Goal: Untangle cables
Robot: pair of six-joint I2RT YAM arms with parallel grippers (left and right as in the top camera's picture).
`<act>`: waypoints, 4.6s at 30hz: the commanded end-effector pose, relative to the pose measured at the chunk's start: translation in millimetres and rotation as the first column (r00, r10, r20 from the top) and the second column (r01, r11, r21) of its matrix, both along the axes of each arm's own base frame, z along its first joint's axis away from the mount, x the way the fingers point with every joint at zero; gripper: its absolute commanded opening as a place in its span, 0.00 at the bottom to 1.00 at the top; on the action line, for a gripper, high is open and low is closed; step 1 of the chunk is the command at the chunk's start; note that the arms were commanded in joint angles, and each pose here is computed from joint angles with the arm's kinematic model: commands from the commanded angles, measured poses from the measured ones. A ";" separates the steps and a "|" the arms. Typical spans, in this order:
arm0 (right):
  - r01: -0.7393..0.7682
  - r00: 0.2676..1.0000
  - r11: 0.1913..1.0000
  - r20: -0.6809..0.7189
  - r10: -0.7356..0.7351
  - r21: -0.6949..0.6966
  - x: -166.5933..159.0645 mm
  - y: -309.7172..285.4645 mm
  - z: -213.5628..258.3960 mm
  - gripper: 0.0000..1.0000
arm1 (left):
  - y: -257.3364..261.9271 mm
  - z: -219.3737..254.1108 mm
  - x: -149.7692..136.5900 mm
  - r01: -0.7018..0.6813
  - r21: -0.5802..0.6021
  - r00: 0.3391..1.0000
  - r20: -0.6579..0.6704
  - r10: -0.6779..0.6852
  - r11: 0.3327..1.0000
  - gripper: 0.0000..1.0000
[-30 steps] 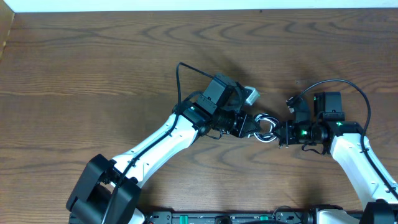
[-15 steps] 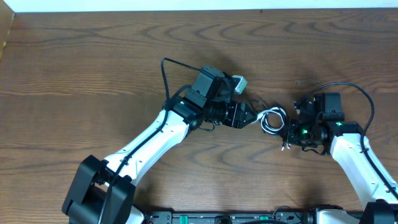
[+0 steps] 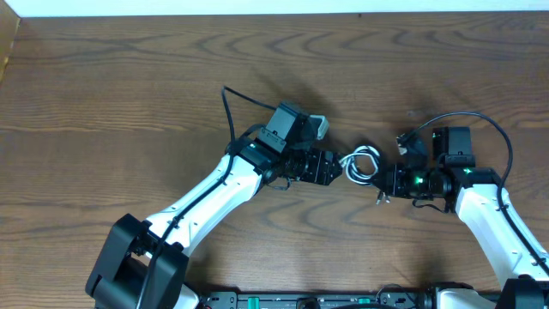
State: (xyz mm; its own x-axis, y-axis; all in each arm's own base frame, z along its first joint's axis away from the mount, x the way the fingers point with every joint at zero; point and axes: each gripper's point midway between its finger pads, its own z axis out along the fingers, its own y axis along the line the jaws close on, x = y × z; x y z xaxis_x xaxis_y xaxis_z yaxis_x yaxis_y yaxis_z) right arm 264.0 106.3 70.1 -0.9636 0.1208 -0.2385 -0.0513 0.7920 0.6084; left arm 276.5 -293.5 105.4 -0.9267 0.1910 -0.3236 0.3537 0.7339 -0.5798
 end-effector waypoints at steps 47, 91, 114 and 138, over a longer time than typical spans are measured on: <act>-0.163 0.987 0.984 0.002 0.163 0.071 -21.6 36.0 5.5 0.01 | -1.4 -35.5 39.7 -0.265 -0.016 0.957 -0.124 0.261 0.964 0.67; -0.080 0.996 0.990 -0.055 0.074 -0.116 -19.9 7.5 -16.3 0.01 | 26.6 -51.3 57.6 -0.568 0.077 0.782 -0.261 0.566 0.819 0.08; 0.021 0.995 0.971 -0.087 -0.043 -0.237 -16.5 -14.5 -27.2 0.40 | 55.8 56.7 26.9 -0.289 -0.031 0.955 0.055 0.291 0.957 0.07; 0.027 0.996 0.970 -0.072 -0.046 -0.242 -13.2 -15.4 -26.7 0.99 | 68.1 45.4 32.3 -0.304 0.129 0.936 0.223 0.271 0.944 0.59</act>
